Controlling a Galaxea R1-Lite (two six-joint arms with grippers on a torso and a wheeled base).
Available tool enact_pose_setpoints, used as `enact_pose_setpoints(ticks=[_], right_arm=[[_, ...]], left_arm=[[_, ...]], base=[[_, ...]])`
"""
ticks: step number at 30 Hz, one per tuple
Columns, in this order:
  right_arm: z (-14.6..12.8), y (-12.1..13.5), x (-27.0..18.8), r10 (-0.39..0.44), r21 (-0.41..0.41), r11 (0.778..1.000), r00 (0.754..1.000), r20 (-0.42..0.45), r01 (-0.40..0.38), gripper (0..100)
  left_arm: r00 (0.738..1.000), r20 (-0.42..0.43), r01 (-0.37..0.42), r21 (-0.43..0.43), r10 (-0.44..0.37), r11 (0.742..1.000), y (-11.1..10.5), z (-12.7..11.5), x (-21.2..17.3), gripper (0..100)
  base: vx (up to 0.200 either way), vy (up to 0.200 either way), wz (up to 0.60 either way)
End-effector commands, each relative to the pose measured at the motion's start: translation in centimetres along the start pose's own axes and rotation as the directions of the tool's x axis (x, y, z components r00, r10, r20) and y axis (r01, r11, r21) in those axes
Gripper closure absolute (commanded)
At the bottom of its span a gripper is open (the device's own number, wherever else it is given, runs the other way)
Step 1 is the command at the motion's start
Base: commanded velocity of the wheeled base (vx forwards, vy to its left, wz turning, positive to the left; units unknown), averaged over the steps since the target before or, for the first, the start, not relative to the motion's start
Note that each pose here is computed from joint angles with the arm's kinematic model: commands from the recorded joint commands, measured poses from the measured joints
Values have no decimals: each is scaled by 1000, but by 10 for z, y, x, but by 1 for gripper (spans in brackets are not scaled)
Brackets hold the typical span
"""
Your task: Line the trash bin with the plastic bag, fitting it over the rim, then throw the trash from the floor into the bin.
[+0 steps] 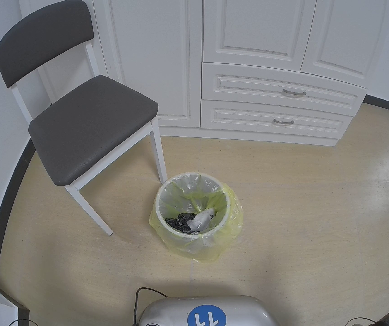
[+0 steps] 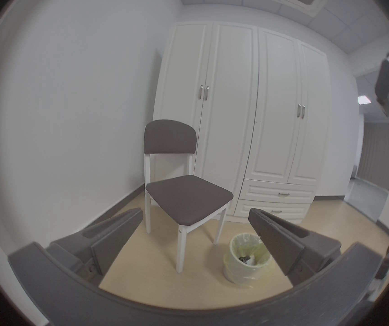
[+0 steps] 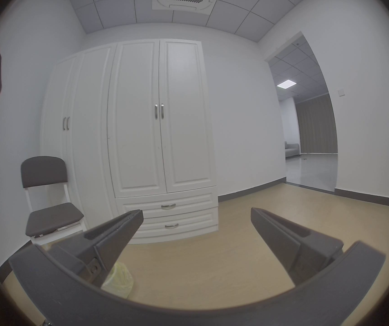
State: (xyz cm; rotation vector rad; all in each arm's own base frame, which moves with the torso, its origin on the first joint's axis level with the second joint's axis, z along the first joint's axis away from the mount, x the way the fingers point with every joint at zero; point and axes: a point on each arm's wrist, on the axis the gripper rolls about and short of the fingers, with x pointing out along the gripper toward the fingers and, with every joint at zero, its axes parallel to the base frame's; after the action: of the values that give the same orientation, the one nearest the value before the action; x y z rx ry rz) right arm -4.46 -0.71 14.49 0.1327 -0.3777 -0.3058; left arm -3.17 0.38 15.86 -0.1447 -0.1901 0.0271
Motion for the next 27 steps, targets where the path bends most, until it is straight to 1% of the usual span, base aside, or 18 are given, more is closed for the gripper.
enact_pose_setpoints(ticks=[1,3,7,9,12,14,15,16,18,21,24,27], right_arm=[[1,0,-3,41,5,999,999,20,-41,0],[1,0,-3,66,1,998,998,21,-66,0],[3,1,-4,87,-52,995,996,26,-86,0],[4,1,-4,94,-57,994,995,30,-92,0],[10,2,-5,144,-64,988,988,47,-141,0],[13,3,-6,176,-78,982,983,59,-171,0],[14,3,-6,179,-81,981,982,60,-174,0],[16,4,-6,192,-84,979,979,66,-186,0],[18,4,-7,193,-84,979,978,73,-187,0],[19,4,-7,199,-84,978,976,86,-192,0],[21,4,-6,209,-79,977,970,127,-200,0],[20,4,-6,212,-69,977,961,176,-202,0]], left_arm=[[999,49,-18,56,15,998,0,-1,-11,0],[997,64,-36,63,32,997,0,-4,-14,0],[996,84,-29,83,22,996,1,-15,-20,0],[996,87,-24,97,15,995,1,-15,-20,0],[994,107,-18,110,6,994,0,-11,-21,0],[991,134,-20,118,4,993,0,-9,-21,0],[990,140,-20,123,3,992,0,-8,-21,0],[985,172,-27,154,0,988,-1,-7,-20,0],[977,212,-37,192,-5,981,0,-8,-19,0],[965,262,-40,202,-15,979,0,-10,-17,0],[966,257,-41,208,-14,977,1,-18,-14,0],[973,232,-39,209,-11,977,2,-32,-10,0]], base=[[0,0,0],[0,0,0],[0,0,0],[0,0,0],[0,0,0],[0,0,0],[0,0,0],[0,0,0],[0,0,0],[0,0,0],[0,0,0],[0,0,0]])
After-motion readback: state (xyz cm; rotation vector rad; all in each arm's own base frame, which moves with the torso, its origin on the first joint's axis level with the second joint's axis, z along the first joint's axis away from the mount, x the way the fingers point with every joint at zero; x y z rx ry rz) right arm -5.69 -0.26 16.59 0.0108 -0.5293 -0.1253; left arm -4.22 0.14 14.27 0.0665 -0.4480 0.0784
